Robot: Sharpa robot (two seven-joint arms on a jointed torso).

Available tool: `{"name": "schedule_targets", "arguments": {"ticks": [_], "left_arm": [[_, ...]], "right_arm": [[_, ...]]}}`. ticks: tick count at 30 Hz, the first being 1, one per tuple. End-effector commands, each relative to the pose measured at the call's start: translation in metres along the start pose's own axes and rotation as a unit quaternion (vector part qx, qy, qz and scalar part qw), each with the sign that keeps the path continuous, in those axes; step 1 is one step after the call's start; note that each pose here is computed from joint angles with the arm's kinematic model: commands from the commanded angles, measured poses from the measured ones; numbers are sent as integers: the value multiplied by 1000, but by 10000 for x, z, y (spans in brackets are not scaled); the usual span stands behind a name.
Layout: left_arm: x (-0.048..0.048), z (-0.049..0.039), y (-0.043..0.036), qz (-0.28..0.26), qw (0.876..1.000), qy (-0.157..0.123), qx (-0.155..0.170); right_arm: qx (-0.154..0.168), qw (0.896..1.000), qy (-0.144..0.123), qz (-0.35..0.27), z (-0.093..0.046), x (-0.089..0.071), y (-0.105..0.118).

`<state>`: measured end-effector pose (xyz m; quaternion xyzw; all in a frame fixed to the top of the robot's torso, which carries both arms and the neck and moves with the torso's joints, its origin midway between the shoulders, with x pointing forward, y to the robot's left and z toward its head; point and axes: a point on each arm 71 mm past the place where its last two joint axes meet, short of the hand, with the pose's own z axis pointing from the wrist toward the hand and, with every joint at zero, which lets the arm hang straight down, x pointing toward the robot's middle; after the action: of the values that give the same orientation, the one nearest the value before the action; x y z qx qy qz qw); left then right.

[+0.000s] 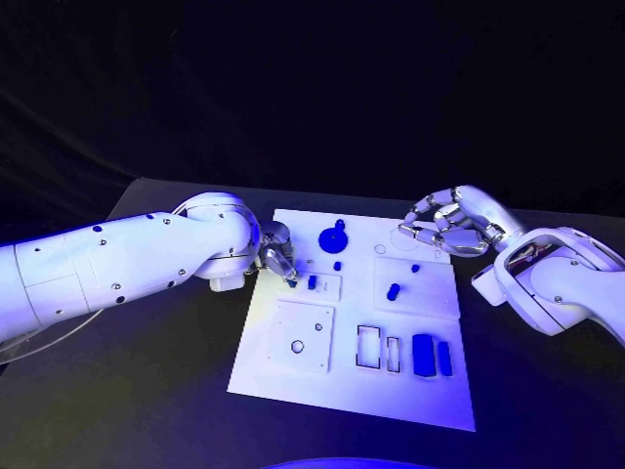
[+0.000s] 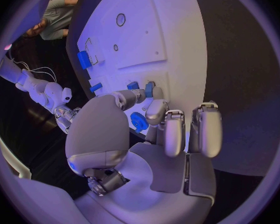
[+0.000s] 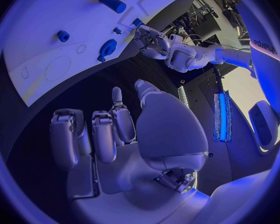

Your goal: Assemble the parts on the task board

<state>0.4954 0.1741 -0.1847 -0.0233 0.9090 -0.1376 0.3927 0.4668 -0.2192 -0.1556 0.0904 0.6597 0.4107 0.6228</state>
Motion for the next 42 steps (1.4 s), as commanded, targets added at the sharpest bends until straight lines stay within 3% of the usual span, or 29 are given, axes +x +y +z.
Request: {"name": "schedule_targets", "arguments": {"ticks": [1,42], "left_arm": [[78,19,-13,11,1000,24,0],[52,29,23,23,1000,15,-8]], "right_arm": [[-5,1000,1,0,-3,5,8],[-5,1000,-1,-1,-6,0,3]]}}
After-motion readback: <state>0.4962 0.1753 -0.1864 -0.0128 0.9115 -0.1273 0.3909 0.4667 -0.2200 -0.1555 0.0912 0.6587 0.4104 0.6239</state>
